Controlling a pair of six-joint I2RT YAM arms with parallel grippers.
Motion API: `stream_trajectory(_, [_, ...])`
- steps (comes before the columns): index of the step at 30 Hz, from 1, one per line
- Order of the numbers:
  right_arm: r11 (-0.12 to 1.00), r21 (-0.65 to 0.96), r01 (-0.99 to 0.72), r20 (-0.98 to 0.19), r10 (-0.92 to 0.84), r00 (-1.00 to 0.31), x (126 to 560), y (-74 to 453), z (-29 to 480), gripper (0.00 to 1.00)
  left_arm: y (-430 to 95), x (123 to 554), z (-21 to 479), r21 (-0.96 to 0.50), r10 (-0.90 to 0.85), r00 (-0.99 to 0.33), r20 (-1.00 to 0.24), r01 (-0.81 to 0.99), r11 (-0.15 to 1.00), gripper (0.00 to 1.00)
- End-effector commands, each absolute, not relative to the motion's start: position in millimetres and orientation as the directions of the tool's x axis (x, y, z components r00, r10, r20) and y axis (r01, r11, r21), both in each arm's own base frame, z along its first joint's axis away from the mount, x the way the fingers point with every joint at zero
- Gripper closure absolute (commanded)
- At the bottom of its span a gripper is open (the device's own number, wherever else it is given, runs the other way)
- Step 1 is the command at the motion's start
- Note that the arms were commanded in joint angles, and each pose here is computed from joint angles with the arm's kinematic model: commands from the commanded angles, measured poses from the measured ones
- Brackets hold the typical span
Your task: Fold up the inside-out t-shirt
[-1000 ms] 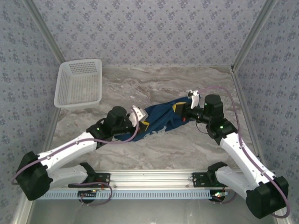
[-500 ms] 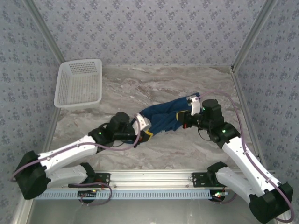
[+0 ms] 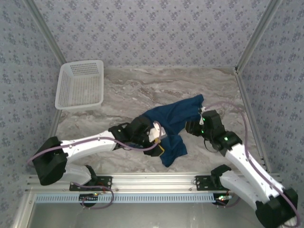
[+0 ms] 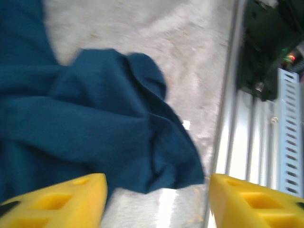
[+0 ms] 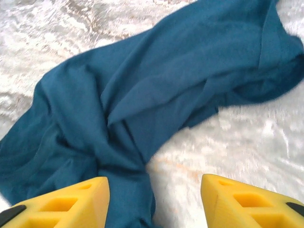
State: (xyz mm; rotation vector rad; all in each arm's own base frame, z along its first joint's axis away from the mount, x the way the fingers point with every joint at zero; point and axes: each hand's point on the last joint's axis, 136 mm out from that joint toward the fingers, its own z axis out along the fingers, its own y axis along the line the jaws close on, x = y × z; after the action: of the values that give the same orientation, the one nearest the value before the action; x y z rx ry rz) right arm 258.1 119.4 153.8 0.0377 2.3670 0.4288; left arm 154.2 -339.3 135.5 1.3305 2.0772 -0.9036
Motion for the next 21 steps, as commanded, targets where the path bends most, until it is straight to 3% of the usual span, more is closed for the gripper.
stream_trajectory(1, [0.955,0.258,-0.147,-0.729,0.092,-0.678,315,141,166,0.41,-300,238,160,-0.268,0.325,-0.56,-0.762,0.73,0.628,0.23])
stream_trajectory(4, [0.961,0.187,-0.202,-0.684,-0.021,-0.729,355,163,142,0.35,-249,309,142,-0.366,0.083,-0.763,-0.641,0.4,0.84,0.2])
stream_trajectory(6, [0.964,0.152,-0.216,-0.644,-0.069,-0.762,377,173,126,0.32,-236,333,120,-0.381,0.044,-0.835,-0.549,0.296,0.876,0.21])
stream_trajectory(11, [0.944,0.168,-0.285,-0.566,-0.145,-0.811,412,209,92,0.26,-250,347,85,-0.406,0.085,-0.899,-0.43,0.276,0.871,0.21])
stream_trajectory(17, [0.921,0.178,-0.347,-0.482,-0.225,-0.846,413,244,56,0.24,-245,335,53,-0.408,0.105,-0.931,-0.35,0.253,0.878,0.23])
stream_trajectory(21, [0.927,0.145,-0.346,-0.448,-0.25,-0.858,417,244,37,0.25,-247,328,40,-0.428,0.12,-0.943,-0.311,0.252,0.868,0.35])
